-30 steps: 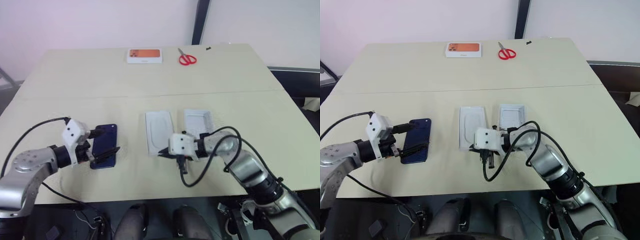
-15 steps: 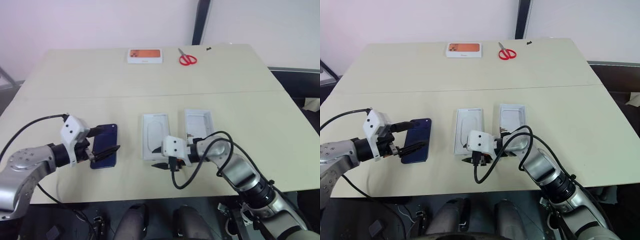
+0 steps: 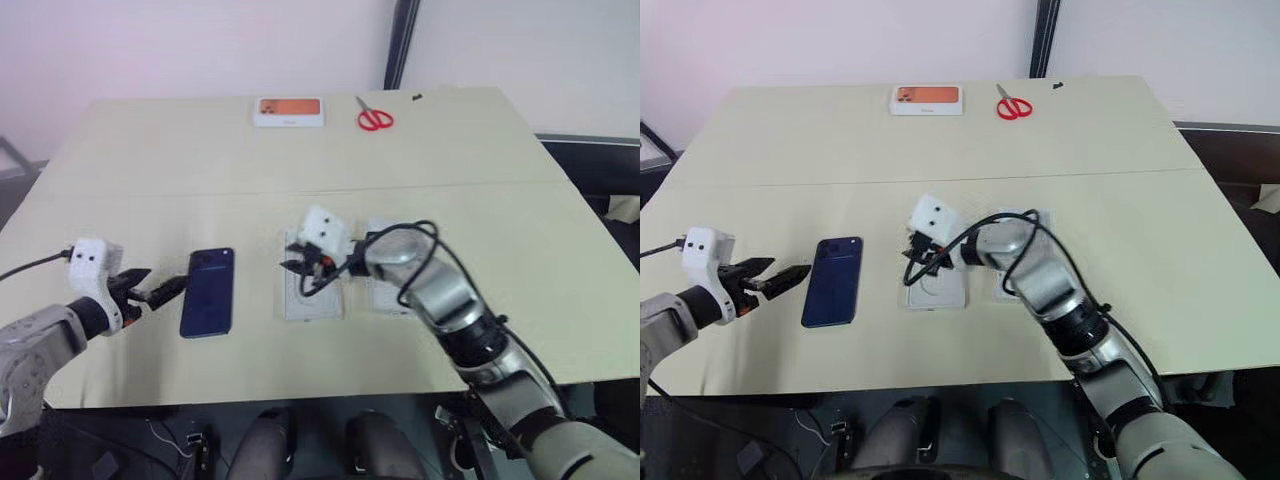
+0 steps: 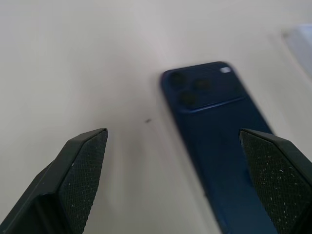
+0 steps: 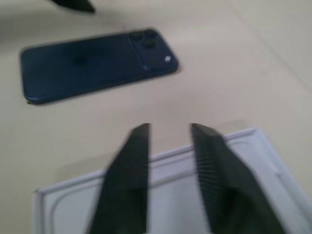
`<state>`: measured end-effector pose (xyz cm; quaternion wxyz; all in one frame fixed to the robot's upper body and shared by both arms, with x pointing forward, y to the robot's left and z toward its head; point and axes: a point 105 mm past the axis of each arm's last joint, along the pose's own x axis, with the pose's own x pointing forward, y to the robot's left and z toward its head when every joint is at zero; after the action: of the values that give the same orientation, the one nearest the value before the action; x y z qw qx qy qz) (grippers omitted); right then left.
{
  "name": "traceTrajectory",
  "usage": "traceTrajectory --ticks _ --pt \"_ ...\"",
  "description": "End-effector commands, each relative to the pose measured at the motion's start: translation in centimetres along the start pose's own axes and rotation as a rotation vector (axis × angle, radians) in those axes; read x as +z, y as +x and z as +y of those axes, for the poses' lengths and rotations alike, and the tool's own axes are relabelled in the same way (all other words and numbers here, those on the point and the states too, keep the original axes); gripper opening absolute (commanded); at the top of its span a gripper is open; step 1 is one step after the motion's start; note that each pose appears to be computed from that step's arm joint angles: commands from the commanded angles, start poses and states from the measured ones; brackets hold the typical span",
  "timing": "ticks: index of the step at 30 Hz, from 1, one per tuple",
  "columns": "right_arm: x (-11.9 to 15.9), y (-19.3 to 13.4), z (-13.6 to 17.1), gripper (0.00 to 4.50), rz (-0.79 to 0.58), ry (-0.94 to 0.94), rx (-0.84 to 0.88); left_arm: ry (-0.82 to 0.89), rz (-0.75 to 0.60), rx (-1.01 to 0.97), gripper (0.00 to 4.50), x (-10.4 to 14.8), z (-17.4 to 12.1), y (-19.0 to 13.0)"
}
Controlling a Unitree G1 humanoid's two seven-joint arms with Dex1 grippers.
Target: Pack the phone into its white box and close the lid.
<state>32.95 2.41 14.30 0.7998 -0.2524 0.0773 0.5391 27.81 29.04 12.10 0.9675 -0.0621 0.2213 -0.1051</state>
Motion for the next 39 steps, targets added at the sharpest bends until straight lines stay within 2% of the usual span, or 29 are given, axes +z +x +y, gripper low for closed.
traceTrajectory --ticks 1,4,6,9,18,23,29,39 --pt "1.8 1.7 0.4 0.04 -0.002 -0.157 -0.017 -0.088 0.047 0.039 4.5 0.0 0.9 0.0" --pt "1.9 3.0 1.3 0.04 0.009 -0.185 0.011 -0.139 0.074 0.014 4.5 -0.1 0.4 0.5" --pt "1.8 4.0 2.2 0.04 0.031 -0.233 0.041 -0.142 0.178 -0.01 4.5 -1.4 -0.1 0.7" --pt "1.4 5.4 3.1 0.04 0.064 -0.288 0.071 -0.197 0.258 -0.04 4.5 -2.7 -0.6 1.2" --pt "0.9 7.3 3.9 0.04 0.093 -0.347 0.11 -0.254 0.37 -0.239 4.5 -4.3 -5.8 2.7" --pt "0.8 7.4 4.1 0.04 0.087 -0.344 0.118 -0.294 0.36 -0.318 4.5 -4.3 -8.1 2.9" --pt "0.3 7.1 4.0 0.04 0.091 -0.336 0.117 -0.317 0.345 -0.368 4.5 -4.5 -9.3 3.0" --pt "-0.1 6.9 3.7 0.04 0.098 -0.318 0.106 -0.394 0.263 -0.425 4.5 -2.9 -9.6 3.1"
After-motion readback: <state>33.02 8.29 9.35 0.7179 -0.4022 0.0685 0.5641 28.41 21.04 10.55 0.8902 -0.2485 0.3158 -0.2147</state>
